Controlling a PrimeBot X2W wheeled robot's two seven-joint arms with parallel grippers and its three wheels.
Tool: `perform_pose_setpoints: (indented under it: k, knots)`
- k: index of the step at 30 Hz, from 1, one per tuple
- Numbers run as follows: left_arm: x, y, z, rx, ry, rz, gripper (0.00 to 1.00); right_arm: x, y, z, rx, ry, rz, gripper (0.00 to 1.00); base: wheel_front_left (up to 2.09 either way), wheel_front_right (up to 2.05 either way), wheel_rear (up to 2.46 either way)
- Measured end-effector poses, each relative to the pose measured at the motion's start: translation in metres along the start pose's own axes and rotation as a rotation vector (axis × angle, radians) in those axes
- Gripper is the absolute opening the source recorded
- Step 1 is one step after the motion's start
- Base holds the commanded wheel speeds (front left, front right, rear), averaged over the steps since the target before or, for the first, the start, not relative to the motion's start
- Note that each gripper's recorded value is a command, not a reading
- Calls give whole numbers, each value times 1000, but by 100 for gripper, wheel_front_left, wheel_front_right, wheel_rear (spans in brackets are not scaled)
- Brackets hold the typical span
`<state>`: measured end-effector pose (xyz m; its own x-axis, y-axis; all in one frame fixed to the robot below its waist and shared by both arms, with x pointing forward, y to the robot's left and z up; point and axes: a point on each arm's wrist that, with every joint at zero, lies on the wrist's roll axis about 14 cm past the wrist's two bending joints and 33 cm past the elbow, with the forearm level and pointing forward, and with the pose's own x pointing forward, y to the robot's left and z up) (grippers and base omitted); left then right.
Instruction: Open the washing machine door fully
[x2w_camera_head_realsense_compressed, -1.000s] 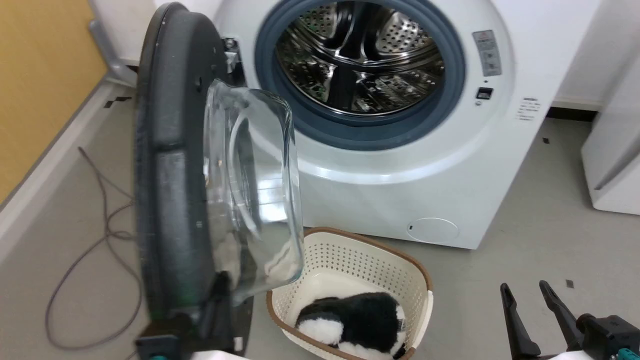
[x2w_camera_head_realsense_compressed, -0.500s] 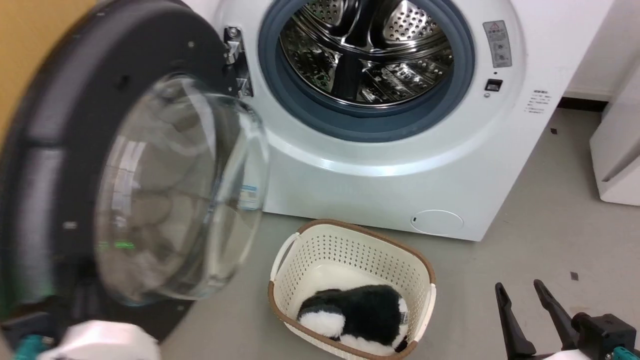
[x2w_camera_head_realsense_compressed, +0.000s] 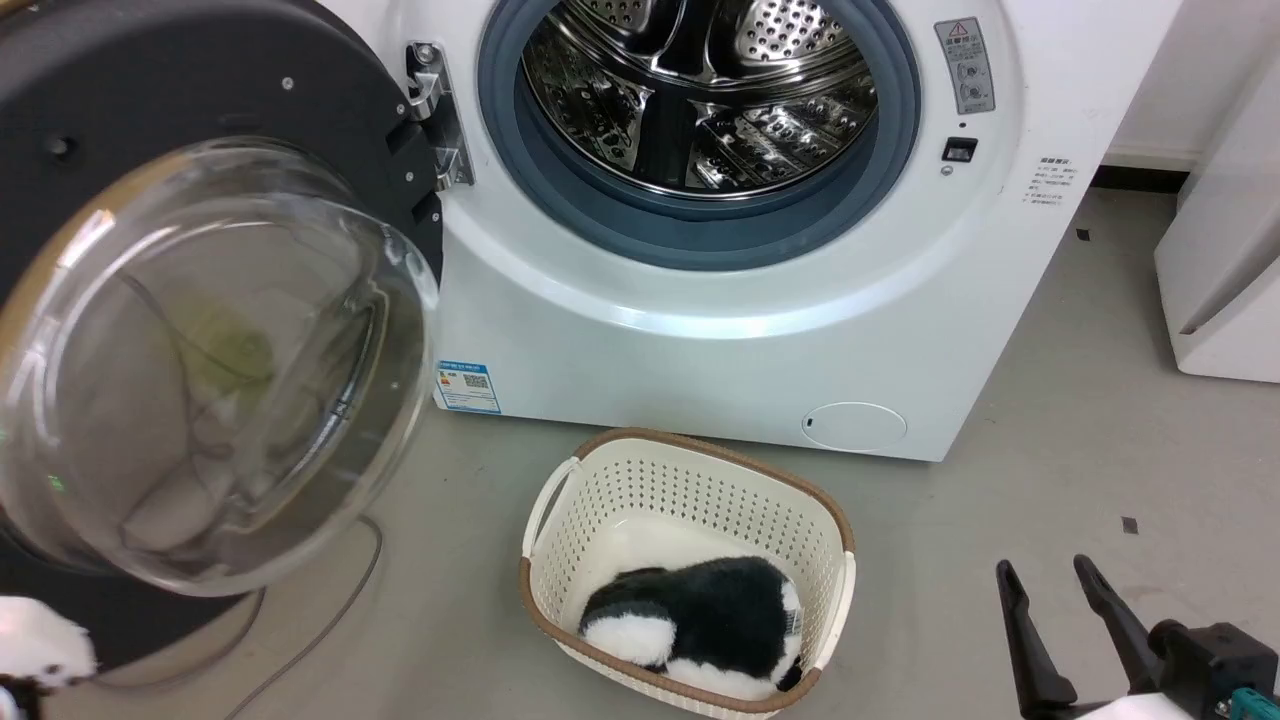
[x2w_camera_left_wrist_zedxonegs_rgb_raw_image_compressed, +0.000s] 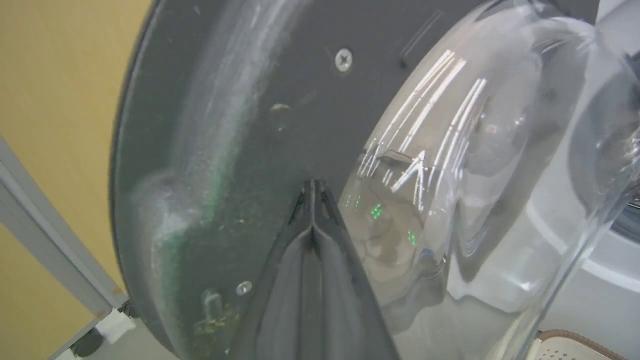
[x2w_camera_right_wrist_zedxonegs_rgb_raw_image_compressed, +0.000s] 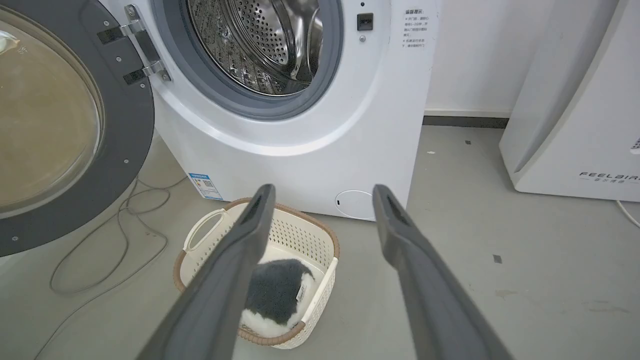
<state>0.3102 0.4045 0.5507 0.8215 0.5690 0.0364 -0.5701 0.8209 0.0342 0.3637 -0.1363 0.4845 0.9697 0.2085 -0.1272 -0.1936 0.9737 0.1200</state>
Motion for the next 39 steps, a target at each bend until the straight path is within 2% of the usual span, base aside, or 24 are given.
perform_pose_setpoints:
  k: [6,12,18,25,26,29,30,31,35,39]
  knots:
    - [18,30,-10,30,22,49,0,2,-1,4,-1,-10,-2,100,0,0,0]
    - [22,38,-17,40,29,61,0,2,-2,3,-2,-7,-4,100,0,0,0]
    - [6,24,-26,-25,23,55,0,1,-1,6,-4,-15,-3,100,0,0,0]
    - [-40,-7,-35,-80,19,4,0,-3,3,12,-4,-33,8,100,0,0,0]
    - [-47,-12,-36,-87,21,-5,7,-3,4,13,-5,-37,9,100,0,0,0]
    - [-67,-31,-38,-102,25,-46,47,-5,4,15,-6,-43,7,100,0,0,0]
    - [-72,-35,-37,-113,23,-48,82,-6,3,15,-7,-45,5,100,0,0,0]
    - [-75,-39,-34,-118,13,-46,100,-6,3,15,-7,-46,4,100,0,0,0]
    - [-81,-57,-16,-115,-48,-81,100,-8,1,16,-7,-48,-2,100,0,0,0]
    - [-90,-92,-5,-96,-92,-192,100,-11,0,18,-12,-56,-8,100,0,0,0]
